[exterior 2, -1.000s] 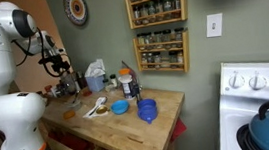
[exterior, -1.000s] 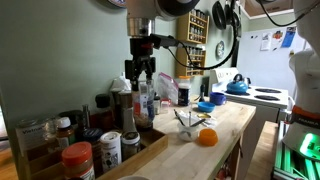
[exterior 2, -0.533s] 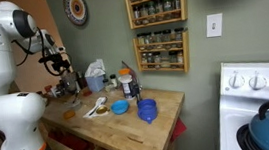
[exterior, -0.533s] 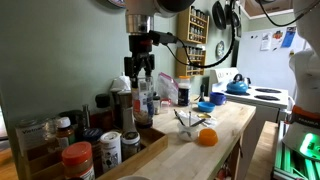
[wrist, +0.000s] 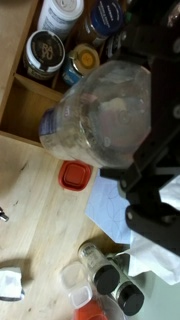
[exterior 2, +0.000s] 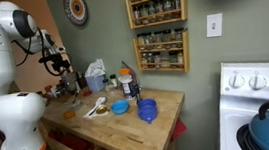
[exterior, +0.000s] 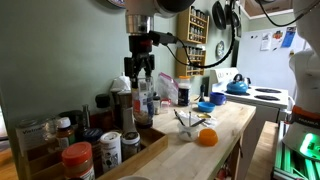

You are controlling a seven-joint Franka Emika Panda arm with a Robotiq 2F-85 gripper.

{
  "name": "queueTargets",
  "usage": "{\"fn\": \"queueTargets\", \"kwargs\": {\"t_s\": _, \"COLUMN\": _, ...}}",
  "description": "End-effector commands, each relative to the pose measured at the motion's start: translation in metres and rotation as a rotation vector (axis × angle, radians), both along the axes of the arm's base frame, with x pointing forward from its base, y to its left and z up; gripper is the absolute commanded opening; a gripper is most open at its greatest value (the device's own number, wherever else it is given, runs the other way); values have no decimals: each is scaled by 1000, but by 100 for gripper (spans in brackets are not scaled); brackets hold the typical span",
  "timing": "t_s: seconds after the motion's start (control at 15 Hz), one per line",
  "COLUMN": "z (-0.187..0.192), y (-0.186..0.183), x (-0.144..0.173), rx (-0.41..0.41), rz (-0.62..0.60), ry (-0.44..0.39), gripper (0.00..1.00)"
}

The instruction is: Put the upside down container on the right side of the counter.

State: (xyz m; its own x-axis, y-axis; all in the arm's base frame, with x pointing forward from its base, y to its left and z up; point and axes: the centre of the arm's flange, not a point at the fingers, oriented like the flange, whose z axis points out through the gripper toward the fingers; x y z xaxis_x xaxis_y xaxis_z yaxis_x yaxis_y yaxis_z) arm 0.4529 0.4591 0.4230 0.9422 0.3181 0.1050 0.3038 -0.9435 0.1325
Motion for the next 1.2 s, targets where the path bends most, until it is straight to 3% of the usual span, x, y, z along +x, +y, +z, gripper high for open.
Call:
{"fn": "queueTargets", "kwargs": {"t_s": 0.0, "z": 0, "y": 0, "x": 0, "rx": 0, "rz": 0, "ry": 0, "gripper": 88}}
{"fn": "queueTargets", "kwargs": {"t_s": 0.13, "z": 0, "y": 0, "x": 0, "rx": 0, "rz": 0, "ry": 0, "gripper": 88}}
{"fn": "queueTargets", "kwargs": {"t_s": 0.2, "z": 0, "y": 0, "x": 0, "rx": 0, "rz": 0, "ry": 0, "gripper": 63}}
{"fn": "queueTargets", "kwargs": {"t_s": 0.47, "z": 23, "y": -16, "x": 5, "rx": -2, "rz": -39, "ry": -22, "gripper": 63}}
{"fn": "queueTargets", "kwargs": {"t_s": 0.73, "z": 45, "y": -63, "x": 12, "rx": -3, "rz": -118, "ry": 6, "gripper": 63}}
{"fn": "queueTargets", "kwargs": {"t_s": 0.93, "z": 58, "y": -102, "x": -4, "rx": 62, "rz": -194, "ry": 29, "gripper": 63}}
{"fn": "queueTargets", "kwargs": {"t_s": 1.13, "z": 57, "y": -137, "x": -22, "rx": 41, "rz": -303, "ry": 53, "gripper": 63}}
